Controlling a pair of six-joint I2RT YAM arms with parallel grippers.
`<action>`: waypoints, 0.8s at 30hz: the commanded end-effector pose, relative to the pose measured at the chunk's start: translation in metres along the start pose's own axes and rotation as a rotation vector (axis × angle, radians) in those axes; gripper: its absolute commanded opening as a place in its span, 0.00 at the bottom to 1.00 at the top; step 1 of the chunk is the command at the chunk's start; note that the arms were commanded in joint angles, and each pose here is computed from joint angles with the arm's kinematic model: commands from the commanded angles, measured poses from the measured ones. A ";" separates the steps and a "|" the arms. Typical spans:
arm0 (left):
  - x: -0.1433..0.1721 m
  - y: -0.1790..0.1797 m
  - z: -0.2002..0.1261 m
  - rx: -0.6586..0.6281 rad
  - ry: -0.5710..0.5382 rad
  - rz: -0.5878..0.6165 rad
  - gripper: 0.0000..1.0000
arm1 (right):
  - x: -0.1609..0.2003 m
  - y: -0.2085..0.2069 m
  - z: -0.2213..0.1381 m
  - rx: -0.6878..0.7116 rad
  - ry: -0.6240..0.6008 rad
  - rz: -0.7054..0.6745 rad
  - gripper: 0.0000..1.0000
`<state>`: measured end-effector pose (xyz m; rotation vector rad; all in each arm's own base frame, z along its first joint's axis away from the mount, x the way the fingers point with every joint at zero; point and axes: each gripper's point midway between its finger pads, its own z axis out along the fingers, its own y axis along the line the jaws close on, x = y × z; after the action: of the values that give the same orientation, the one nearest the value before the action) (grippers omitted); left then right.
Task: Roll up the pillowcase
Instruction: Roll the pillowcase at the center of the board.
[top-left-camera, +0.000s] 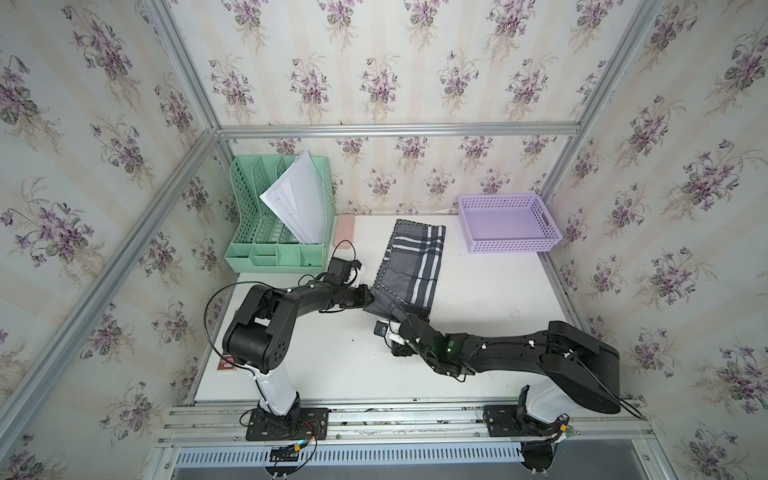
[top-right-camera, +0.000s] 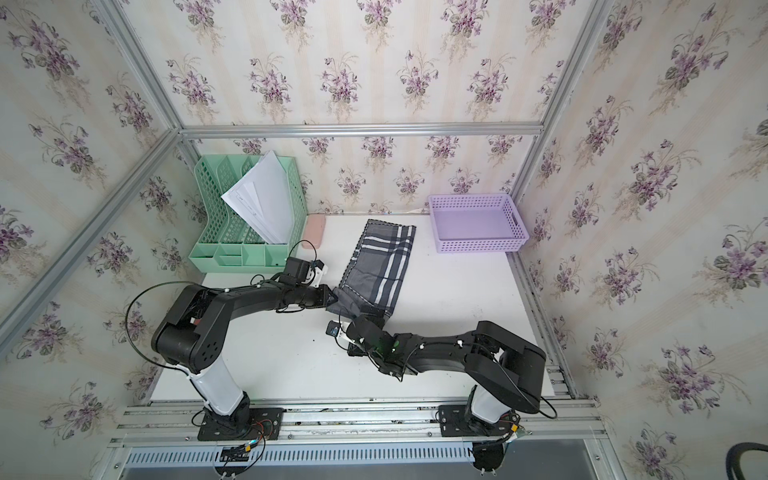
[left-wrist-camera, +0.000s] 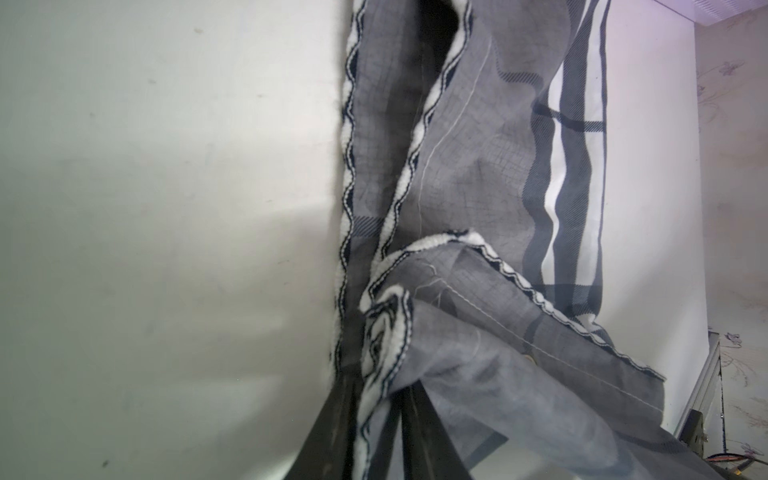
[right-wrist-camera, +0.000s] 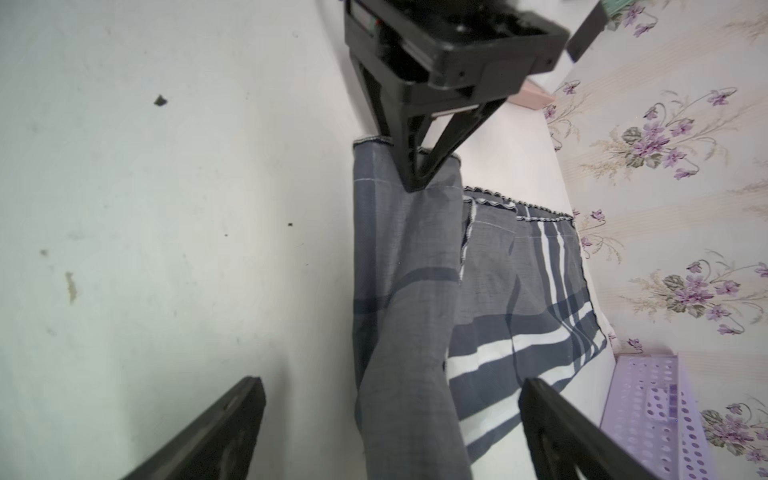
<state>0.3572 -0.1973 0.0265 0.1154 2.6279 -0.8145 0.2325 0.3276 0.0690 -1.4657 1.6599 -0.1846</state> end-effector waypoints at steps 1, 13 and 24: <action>-0.001 -0.002 0.001 0.009 0.003 0.000 0.26 | 0.011 0.004 0.015 0.040 0.057 -0.016 0.99; -0.005 -0.008 -0.008 0.013 -0.008 0.011 0.27 | 0.053 -0.007 0.072 0.114 0.277 -0.054 0.54; -0.018 -0.010 -0.063 -0.035 -0.129 -0.013 0.81 | -0.007 0.056 -0.002 -0.747 0.135 0.303 0.00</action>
<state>0.3567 -0.1796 0.0860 0.0786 2.5112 -0.7827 0.2621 0.3523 0.0465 -1.5658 1.9418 0.0864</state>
